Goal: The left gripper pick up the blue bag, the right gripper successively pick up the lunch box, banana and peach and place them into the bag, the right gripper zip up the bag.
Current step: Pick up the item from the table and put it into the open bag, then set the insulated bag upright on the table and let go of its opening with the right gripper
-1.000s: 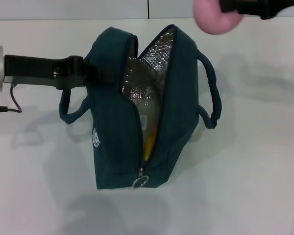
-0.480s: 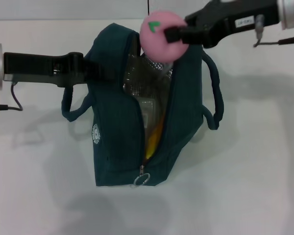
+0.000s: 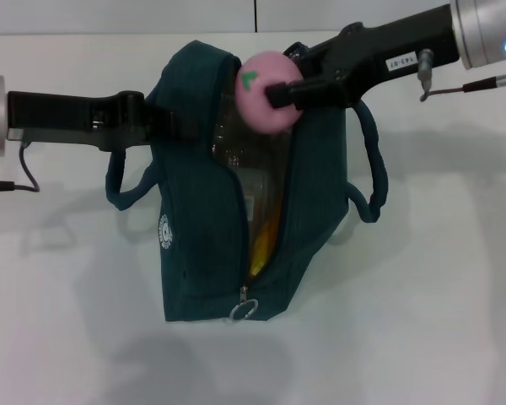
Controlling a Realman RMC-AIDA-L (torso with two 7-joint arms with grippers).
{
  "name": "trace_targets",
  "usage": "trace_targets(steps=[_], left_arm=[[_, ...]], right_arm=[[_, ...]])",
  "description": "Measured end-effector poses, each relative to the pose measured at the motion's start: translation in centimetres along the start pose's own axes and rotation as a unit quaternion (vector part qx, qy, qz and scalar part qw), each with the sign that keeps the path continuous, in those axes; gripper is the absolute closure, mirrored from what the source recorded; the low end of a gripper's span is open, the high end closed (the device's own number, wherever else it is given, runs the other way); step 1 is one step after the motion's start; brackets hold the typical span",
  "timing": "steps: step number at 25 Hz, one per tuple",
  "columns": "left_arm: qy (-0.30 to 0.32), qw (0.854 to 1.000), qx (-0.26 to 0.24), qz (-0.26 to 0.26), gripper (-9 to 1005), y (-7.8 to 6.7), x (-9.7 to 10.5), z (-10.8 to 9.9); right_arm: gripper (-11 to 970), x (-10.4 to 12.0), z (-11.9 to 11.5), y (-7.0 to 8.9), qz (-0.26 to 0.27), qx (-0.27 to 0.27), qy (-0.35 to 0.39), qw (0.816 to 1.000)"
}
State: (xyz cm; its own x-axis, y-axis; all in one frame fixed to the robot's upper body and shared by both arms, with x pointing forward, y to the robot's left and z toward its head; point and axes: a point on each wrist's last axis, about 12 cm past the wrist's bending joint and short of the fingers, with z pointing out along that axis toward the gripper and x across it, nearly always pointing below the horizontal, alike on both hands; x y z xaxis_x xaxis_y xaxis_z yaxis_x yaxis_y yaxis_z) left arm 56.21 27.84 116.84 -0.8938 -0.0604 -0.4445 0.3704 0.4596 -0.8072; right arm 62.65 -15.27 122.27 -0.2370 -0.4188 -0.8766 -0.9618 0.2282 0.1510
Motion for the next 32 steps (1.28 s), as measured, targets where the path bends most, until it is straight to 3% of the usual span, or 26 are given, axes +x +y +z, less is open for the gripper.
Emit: trace_targets(steps=[10,15,19,25,32], left_arm=[[0.002,1.000,0.000,0.001,950,0.0,0.1,0.1],[0.002,1.000,0.000,0.003,950,0.1,0.2,0.1],[-0.001,1.000,-0.002,0.000,950,0.2,0.3,-0.1],[-0.003,1.000,-0.004,-0.003,950,0.4,0.5,-0.2],[-0.010,1.000,-0.011,0.002,950,0.8,0.3,-0.4]], right_arm=[[335,-0.3,0.1,0.1,-0.010,-0.002,-0.004,1.000],[304,-0.9,-0.2,-0.1,-0.021,0.006,0.006,1.000],[279,-0.9,-2.0,-0.6,-0.029,0.042,0.029,0.998],[276,0.9,-4.4,-1.0,-0.028,0.079,0.066,0.994],[281,3.8,-5.2,-1.0,-0.040,0.099,0.083,0.991]])
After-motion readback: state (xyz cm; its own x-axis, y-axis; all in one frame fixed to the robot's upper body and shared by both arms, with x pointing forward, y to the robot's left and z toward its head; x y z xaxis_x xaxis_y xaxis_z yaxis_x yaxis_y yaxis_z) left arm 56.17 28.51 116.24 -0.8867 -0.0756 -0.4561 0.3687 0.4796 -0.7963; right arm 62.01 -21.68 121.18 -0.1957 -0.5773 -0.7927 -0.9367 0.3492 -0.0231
